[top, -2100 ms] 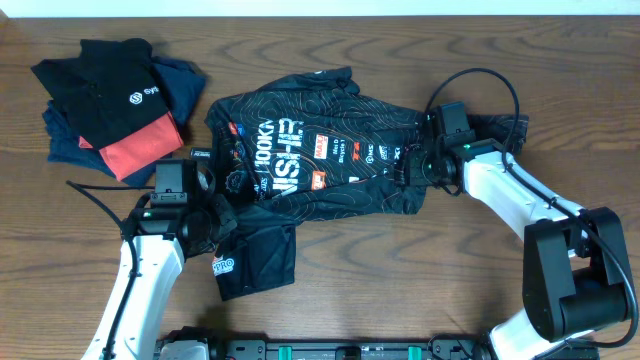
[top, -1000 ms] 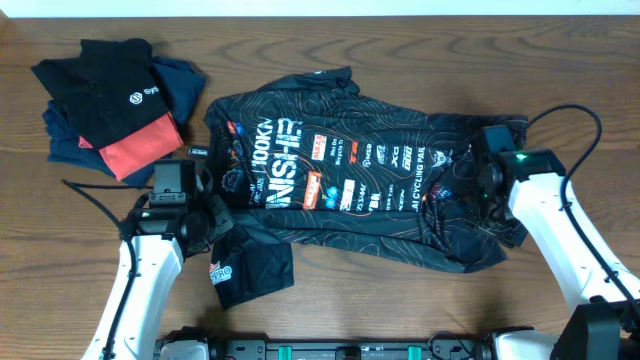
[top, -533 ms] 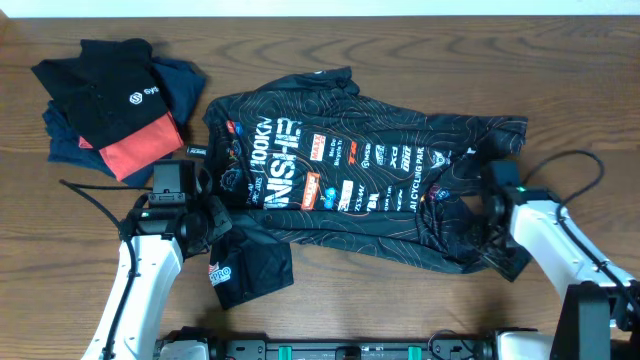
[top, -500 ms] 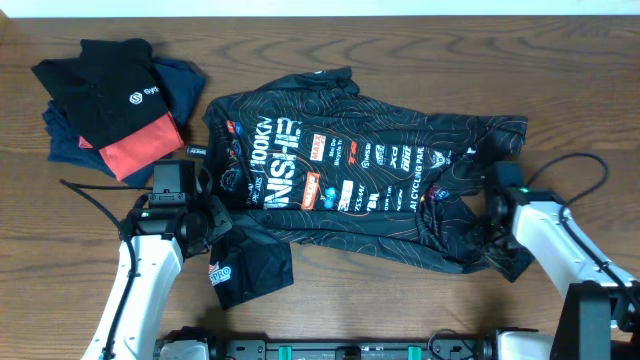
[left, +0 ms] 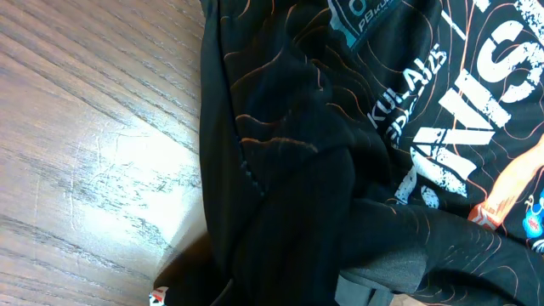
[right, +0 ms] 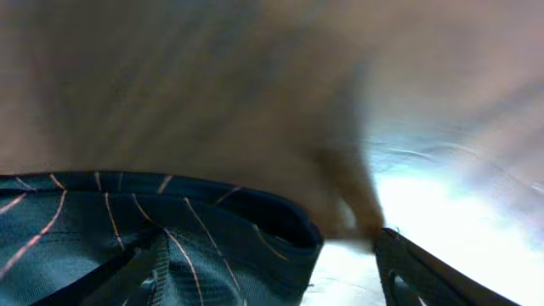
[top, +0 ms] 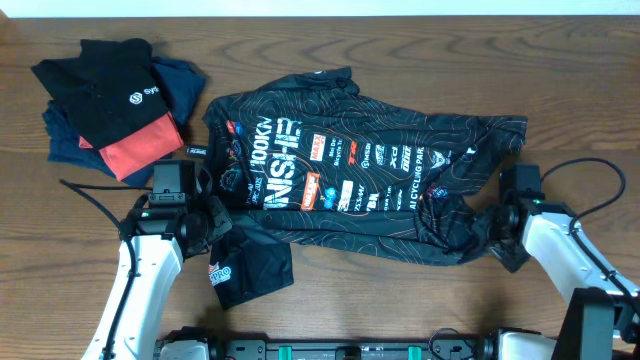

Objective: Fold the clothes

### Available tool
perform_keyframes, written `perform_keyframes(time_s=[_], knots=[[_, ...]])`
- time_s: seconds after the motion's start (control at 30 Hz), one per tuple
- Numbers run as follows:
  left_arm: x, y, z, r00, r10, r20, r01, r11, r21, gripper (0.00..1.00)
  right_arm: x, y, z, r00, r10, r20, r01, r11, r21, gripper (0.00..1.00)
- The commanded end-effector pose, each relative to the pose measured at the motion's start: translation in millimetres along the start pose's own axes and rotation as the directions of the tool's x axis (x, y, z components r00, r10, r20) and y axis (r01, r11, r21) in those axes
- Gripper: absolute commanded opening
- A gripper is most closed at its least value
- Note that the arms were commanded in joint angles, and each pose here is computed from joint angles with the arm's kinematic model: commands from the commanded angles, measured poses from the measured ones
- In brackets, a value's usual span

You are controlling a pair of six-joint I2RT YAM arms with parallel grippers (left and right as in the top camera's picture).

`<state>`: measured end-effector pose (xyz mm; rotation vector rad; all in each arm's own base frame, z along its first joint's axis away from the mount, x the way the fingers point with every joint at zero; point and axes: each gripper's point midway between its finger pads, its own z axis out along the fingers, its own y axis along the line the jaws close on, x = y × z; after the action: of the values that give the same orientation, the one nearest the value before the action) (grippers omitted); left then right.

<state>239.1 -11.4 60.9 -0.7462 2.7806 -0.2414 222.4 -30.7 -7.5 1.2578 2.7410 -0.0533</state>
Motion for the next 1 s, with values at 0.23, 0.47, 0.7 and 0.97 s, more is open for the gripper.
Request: perform_keyframes(time_s=[0.23, 0.47, 0.7, 0.97], knots=[[-6.5, 0.8, -3.3, 1.000, 0.002, 0.019, -0.001, 1.000, -0.011, 0.06, 7.9, -10.2, 13.1, 1.000, -0.015, -0.024, 0.016, 0.999, 0.030, 0.38], [-6.3, 0.9, -3.3, 1.000, 0.002, 0.018, -0.002, 1.000, -0.012, 0.06, 3.4, -4.3, 13.3, 1.000, -0.006, -0.007, 0.006, 1.000, 0.005, 0.01], [-6.1, -7.5, -8.4, 0.999, 0.032, 0.019, -0.033, 0.999, 0.031, 0.06, 3.0, 8.8, 3.3, 0.999, -0.046, -0.027, 0.044, 0.997, -0.065, 0.01], [-35.1, -58.8, -93.4, 0.964, 0.189, 0.185, -0.227, 0.950, 0.213, 0.06, -62.3, 37.9, -112.3, 0.966, -0.177, 0.187, 0.213, 0.958, -0.193, 0.01]])
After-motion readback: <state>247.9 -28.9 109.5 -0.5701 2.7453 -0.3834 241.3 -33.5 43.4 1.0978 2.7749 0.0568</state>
